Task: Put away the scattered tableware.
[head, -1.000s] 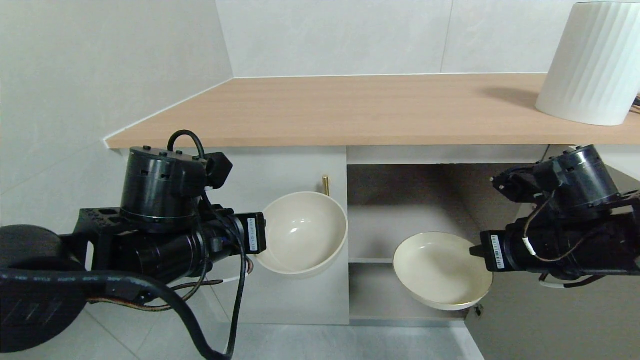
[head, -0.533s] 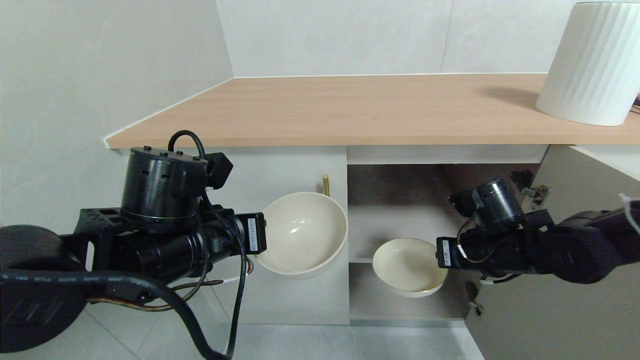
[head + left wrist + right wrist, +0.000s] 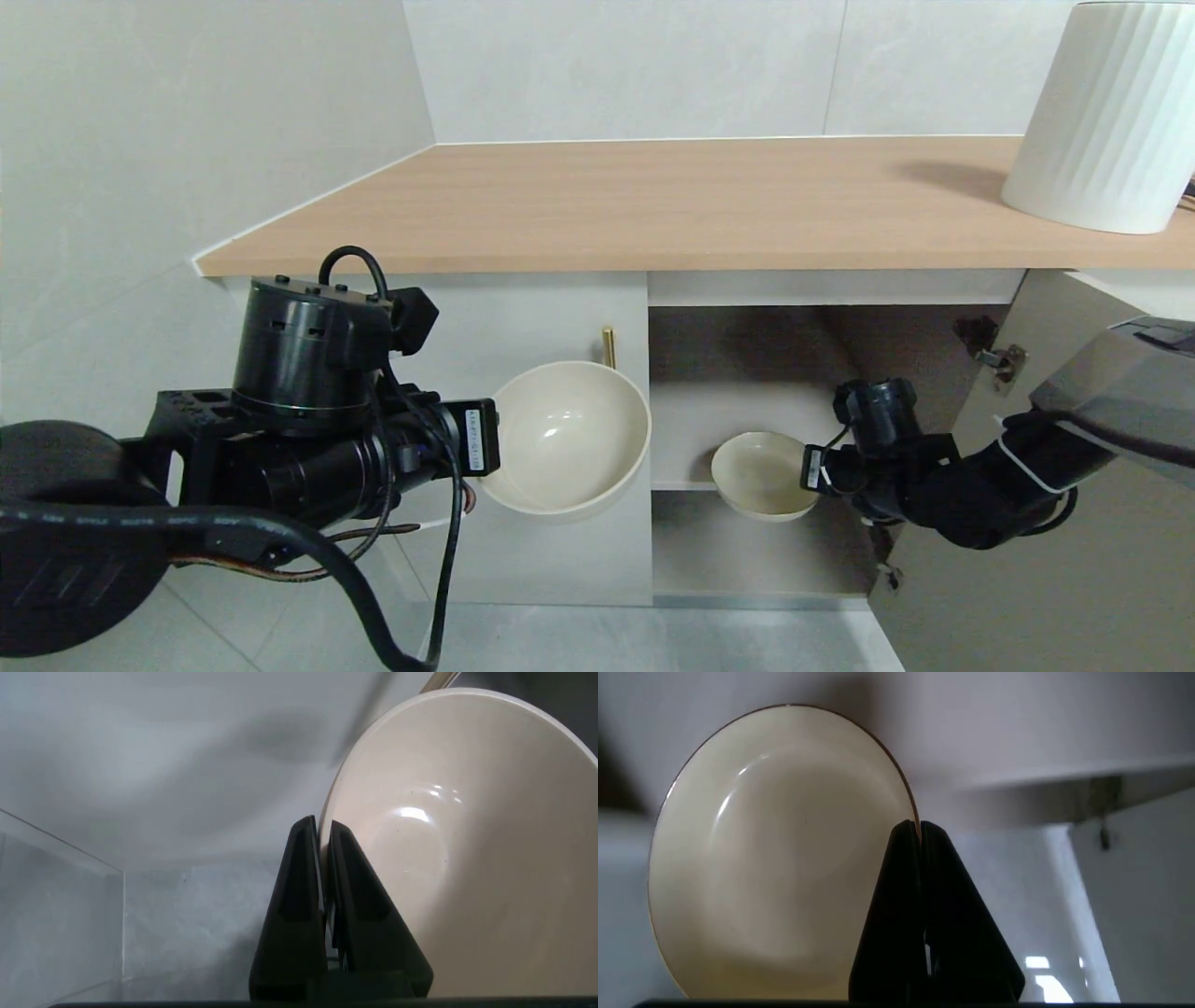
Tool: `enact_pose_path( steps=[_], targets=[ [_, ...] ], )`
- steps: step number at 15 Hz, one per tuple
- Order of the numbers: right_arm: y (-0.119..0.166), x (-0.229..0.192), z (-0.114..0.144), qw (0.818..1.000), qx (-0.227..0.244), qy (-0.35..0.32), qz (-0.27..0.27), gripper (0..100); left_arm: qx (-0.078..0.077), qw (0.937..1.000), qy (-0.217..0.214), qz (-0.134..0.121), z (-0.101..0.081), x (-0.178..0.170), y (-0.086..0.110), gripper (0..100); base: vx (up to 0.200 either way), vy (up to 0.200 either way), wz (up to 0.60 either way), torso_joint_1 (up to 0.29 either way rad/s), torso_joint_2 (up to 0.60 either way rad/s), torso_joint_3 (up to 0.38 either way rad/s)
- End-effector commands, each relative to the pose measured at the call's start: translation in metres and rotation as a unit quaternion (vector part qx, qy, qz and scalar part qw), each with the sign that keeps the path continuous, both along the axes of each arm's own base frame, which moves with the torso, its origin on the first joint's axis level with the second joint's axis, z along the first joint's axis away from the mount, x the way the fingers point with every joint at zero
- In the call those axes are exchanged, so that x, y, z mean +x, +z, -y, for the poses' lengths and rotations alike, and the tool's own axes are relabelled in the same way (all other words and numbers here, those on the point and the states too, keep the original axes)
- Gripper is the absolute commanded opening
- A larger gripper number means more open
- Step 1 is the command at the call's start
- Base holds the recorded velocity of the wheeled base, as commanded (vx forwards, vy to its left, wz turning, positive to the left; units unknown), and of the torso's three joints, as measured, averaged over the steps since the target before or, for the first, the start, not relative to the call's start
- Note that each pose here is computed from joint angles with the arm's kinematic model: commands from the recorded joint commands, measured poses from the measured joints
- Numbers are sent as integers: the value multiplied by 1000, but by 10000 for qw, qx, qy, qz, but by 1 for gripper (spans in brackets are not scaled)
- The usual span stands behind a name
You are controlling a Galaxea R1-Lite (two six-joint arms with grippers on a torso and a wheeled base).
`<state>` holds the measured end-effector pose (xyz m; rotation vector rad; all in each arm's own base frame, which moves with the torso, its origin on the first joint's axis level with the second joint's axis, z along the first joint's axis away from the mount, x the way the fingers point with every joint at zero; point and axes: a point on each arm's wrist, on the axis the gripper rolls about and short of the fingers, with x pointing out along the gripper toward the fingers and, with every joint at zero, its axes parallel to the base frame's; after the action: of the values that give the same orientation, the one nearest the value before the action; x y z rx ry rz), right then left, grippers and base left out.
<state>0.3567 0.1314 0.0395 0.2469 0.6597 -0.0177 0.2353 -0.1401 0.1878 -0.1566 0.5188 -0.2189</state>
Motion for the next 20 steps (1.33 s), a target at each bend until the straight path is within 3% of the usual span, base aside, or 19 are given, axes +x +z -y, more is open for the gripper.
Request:
enact_pose_path(
  steps=[1, 11, 20],
  targets=[
    [-17, 8, 3, 9999, -57, -80, -104, 0, 7, 10000, -1, 0, 0, 0, 0, 0, 0, 0, 0, 0, 0, 0],
    [-36, 49, 8, 9965, -304, -747, 231, 0, 57, 10000, 2, -62, 2, 3, -4, 0, 0, 0, 0, 0, 0, 0],
    [-38, 71, 8, 9923, -183, -1101, 543, 0, 110, 9998, -4, -155, 4, 7, -11, 0, 0, 0, 0, 0, 0, 0]
  ],
)
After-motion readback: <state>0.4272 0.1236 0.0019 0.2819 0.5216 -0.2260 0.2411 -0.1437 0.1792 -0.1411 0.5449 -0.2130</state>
